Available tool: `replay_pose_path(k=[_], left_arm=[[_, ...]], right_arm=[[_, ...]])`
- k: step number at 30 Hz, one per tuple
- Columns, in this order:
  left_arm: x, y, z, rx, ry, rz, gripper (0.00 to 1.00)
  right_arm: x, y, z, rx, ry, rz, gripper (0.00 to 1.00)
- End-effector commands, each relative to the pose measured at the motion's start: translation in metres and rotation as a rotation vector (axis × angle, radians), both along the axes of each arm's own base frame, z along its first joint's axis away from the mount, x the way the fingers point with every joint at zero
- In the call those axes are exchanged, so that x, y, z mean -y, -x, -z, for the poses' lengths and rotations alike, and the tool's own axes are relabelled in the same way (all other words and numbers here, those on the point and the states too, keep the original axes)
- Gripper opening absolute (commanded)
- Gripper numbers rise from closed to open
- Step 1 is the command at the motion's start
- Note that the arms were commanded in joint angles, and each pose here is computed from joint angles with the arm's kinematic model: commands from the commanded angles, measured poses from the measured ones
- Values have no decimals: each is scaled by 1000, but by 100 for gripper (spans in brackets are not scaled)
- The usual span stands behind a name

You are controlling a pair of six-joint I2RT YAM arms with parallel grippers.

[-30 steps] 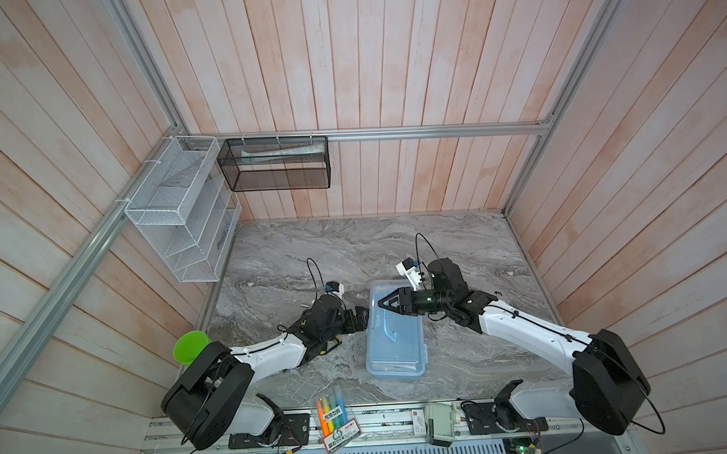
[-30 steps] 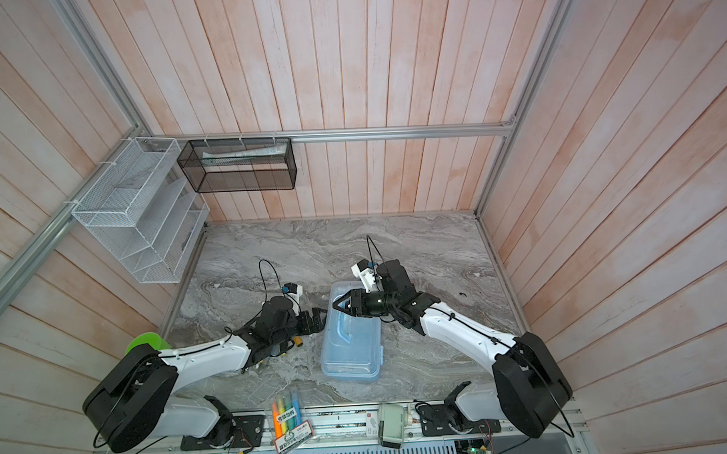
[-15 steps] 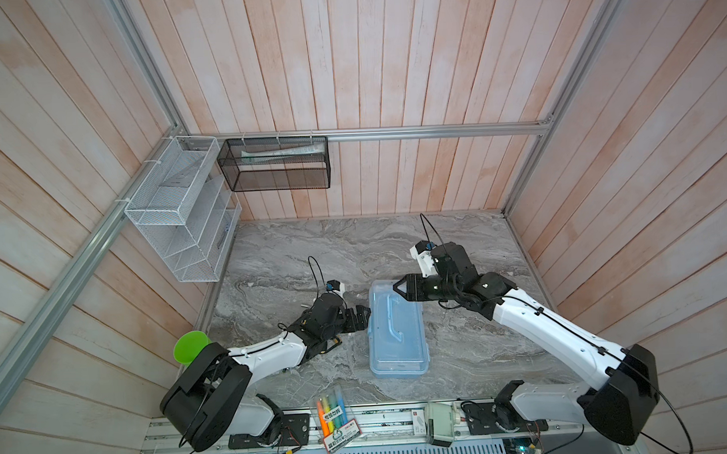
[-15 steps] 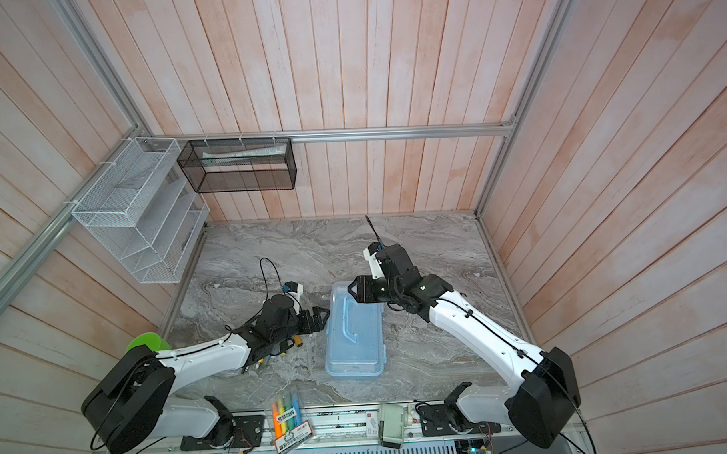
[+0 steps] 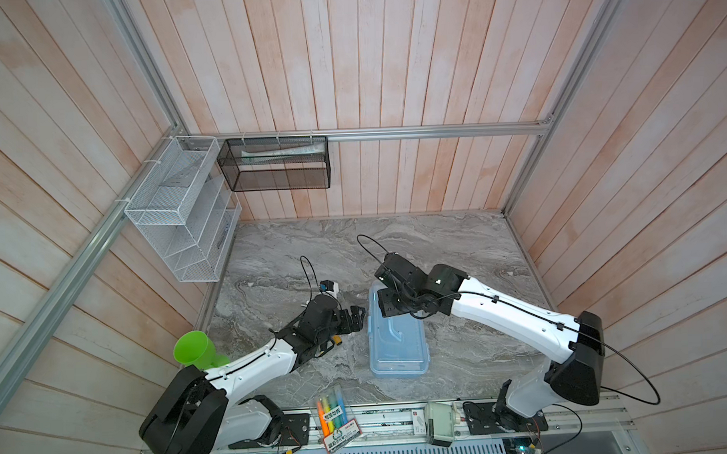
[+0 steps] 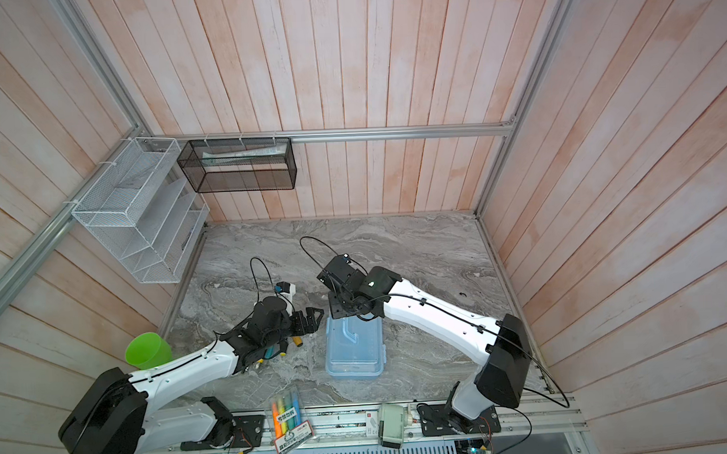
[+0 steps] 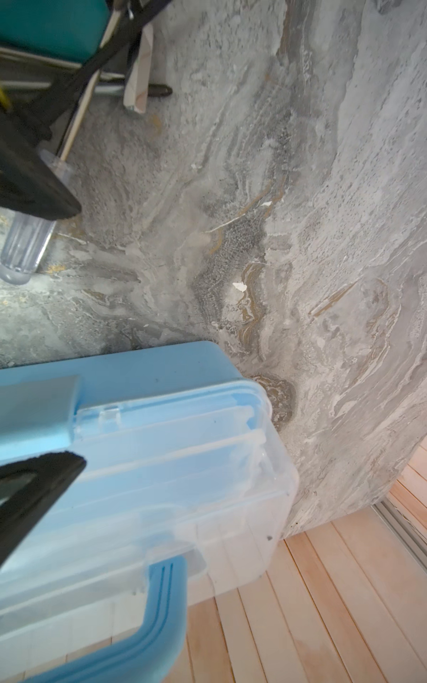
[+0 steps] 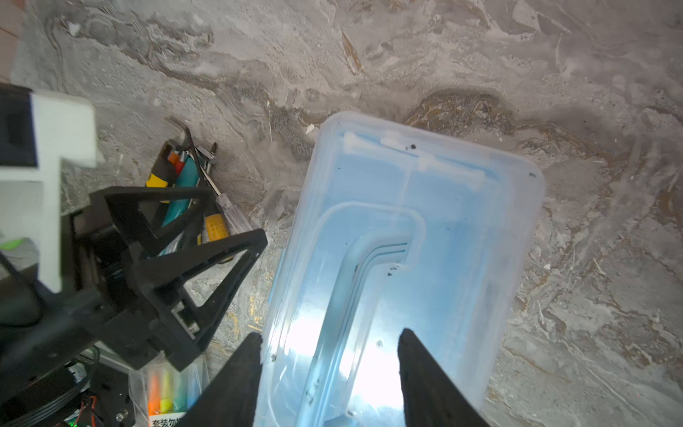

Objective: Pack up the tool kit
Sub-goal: 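Close the right gripper on the blue handle while the left gripper waits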

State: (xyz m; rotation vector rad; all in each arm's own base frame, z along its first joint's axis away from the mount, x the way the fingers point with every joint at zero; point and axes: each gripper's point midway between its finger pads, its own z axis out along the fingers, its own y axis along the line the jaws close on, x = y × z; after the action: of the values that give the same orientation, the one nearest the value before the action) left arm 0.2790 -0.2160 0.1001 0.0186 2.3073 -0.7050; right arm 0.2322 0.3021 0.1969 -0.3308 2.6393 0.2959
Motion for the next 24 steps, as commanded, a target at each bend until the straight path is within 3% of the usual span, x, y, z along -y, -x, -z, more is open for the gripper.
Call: replay_pose_path(k=[1, 7, 13, 20, 24], left_arm=[[-9, 4, 8, 2, -36, -19, 100], [-11, 8, 15, -11, -6, -34, 100], [-11, 10, 11, 5, 23, -33, 100], [-15, 12, 14, 5, 17, -42, 100], [-16, 13, 16, 6, 11, -42, 100]], right_arm=[[9, 0, 4, 3, 89, 41, 58], [15, -4, 16, -2, 196, 42, 59], [8, -6, 23, -17, 206, 37, 59], [6, -8, 30, -29, 236, 35, 46], [19, -6, 33, -27, 281, 56, 45]])
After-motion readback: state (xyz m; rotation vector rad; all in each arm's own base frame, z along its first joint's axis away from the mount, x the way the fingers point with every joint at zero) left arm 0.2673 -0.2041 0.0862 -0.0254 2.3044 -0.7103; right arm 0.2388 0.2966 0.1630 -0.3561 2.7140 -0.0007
